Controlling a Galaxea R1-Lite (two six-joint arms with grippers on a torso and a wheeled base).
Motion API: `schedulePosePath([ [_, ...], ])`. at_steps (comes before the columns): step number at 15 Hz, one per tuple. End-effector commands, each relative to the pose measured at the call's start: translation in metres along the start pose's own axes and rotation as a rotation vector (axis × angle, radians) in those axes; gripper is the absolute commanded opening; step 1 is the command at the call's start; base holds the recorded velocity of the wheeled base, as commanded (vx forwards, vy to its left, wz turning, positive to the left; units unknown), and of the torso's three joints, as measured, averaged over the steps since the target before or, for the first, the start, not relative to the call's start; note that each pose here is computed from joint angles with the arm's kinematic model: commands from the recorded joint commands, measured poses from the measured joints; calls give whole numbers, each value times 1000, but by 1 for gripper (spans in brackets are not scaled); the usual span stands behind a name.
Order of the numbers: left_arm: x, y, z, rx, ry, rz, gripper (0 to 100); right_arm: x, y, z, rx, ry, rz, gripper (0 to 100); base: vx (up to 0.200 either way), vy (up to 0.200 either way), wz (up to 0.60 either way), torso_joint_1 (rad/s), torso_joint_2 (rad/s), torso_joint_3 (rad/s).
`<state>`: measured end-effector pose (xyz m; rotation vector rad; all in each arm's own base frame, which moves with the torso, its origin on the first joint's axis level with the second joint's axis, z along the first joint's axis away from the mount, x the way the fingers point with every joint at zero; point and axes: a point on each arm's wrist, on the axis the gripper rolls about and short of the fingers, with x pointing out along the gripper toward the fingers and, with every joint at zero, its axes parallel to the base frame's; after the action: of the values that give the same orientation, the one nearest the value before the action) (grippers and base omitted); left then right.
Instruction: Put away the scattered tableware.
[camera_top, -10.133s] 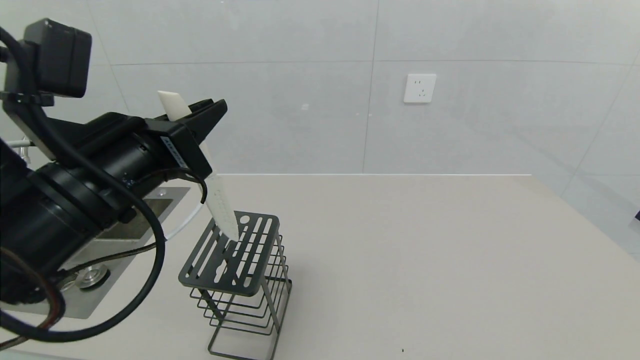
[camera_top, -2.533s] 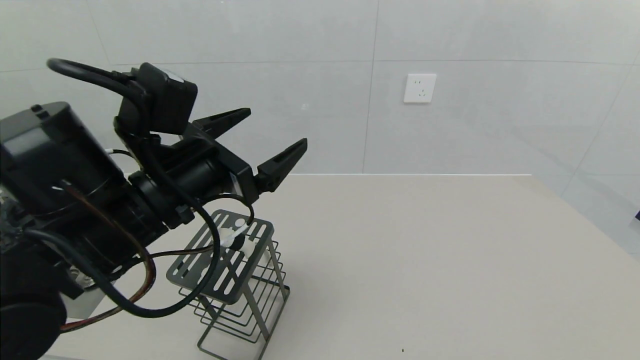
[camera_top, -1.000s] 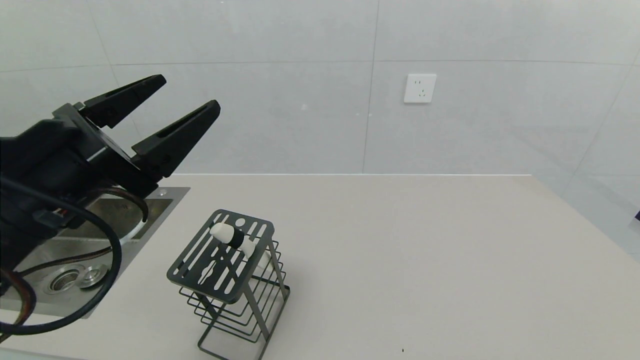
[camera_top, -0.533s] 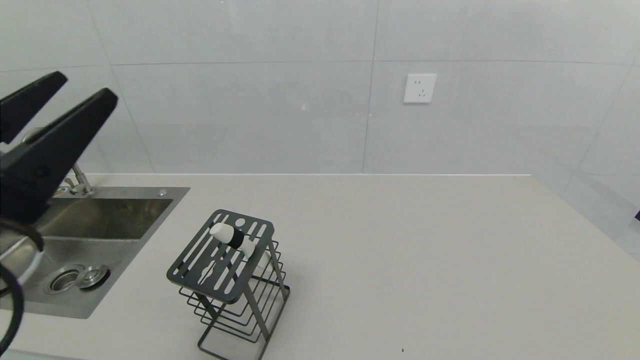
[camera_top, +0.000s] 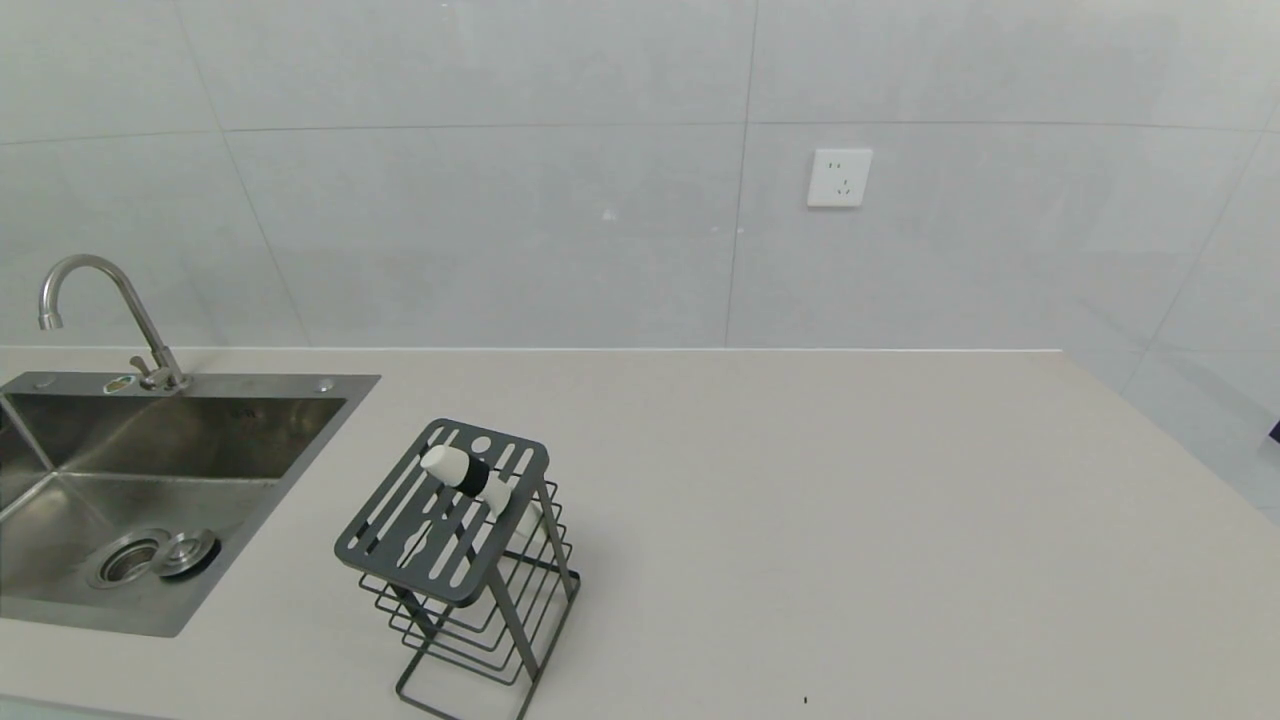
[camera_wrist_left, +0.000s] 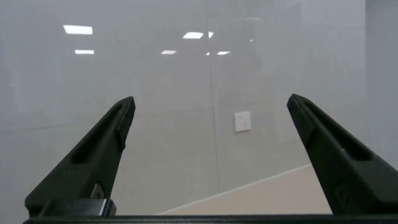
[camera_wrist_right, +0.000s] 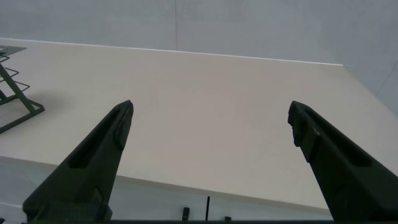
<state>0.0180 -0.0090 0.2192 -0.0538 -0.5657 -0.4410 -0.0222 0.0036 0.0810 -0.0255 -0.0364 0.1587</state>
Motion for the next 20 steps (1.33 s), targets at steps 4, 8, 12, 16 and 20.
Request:
schedulePosePath([
  [4, -81, -18, -42, 22, 147, 109, 100, 0, 0, 0, 0, 1, 0, 100, 0, 0, 0, 0, 0, 0],
  [8, -86, -15, -67, -11, 277, 229, 100, 0, 0, 0, 0, 1, 2, 100, 0, 0, 0, 0, 0, 0],
  [12, -86, -16, -67, -2, 291, 252, 100, 0, 0, 0, -16, 4, 2, 100, 0, 0, 0, 0, 0, 0],
  [16, -88, -16, -73, 1, 363, 287, 100, 0, 0, 0, -27, 4, 2, 100, 0, 0, 0, 0, 0, 0],
  [20, -111, -21, -100, 37, 586, 350, 100, 0, 0, 0, -29, 1, 2, 100, 0, 0, 0, 0, 0, 0],
])
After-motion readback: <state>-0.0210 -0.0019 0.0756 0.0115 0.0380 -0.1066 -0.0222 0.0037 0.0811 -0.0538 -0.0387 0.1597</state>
